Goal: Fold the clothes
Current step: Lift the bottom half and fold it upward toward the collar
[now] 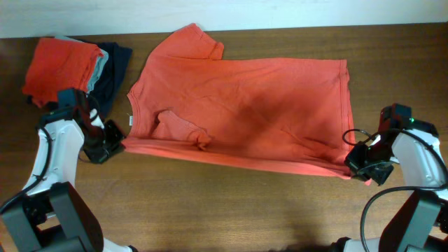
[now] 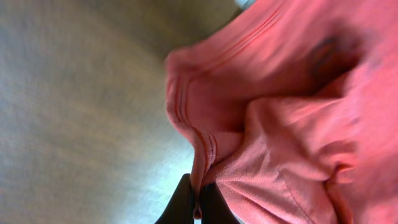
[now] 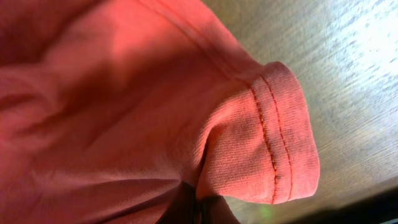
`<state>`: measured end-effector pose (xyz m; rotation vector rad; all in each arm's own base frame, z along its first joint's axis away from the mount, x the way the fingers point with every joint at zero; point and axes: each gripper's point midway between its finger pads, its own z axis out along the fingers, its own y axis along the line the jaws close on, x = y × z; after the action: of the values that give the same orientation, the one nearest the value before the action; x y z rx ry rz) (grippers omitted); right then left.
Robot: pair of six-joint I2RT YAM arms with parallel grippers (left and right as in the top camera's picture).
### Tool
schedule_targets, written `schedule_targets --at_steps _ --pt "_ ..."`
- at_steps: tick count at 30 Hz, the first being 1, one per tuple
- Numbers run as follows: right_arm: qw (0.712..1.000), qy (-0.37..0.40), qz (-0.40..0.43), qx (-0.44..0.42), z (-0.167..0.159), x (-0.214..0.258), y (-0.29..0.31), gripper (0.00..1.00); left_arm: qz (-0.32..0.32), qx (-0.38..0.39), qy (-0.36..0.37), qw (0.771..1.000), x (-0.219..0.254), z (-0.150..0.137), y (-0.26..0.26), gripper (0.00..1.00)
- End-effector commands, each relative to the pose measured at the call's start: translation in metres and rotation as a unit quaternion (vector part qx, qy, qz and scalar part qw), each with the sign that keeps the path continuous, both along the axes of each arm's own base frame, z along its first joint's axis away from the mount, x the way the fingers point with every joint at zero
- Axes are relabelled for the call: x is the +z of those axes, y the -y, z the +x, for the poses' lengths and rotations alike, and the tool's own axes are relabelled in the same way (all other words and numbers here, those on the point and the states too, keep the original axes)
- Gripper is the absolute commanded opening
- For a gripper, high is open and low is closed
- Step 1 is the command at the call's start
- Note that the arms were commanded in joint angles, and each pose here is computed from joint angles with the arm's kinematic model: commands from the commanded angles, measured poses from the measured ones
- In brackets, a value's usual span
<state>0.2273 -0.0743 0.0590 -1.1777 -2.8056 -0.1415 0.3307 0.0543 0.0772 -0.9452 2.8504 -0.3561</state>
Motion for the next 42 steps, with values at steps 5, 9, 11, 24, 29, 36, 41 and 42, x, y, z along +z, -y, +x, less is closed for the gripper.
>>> schedule_targets --at_steps 5,9,11,24,29,36,41,42 --pt "0.998 0.039 -0.044 0.003 0.023 0.021 0.020 0.04 0.050 0.011 0.097 0.994 0.048 0.044 -0.024 0.00" --pt "0.996 0.066 -0.055 0.002 0.037 0.028 0.026 0.04 0.052 0.015 0.118 0.992 0.052 0.055 -0.023 0.01" --pt "0.995 0.077 -0.060 0.002 0.043 0.030 0.028 0.04 0.056 0.009 0.134 0.989 0.055 0.063 -0.020 0.01" --pt "0.986 0.142 -0.087 0.002 0.075 0.036 0.041 0.04 0.121 -0.026 0.198 0.972 0.069 0.100 0.001 0.01" --pt "0.978 0.180 -0.100 0.014 0.093 0.042 0.047 0.04 0.136 -0.025 0.196 0.971 0.068 0.102 -0.001 0.01" --pt "0.966 0.227 -0.117 0.040 0.119 0.050 0.043 0.04 0.138 -0.026 0.193 0.971 0.053 0.112 -0.001 0.01" --pt "0.961 0.240 -0.123 0.055 0.131 0.048 0.039 0.04 0.137 -0.026 0.187 0.972 0.035 0.121 -0.003 0.01" --pt "0.962 0.238 -0.122 0.057 0.132 0.046 0.038 0.04 0.137 -0.026 0.187 0.972 0.032 0.123 -0.003 0.01"
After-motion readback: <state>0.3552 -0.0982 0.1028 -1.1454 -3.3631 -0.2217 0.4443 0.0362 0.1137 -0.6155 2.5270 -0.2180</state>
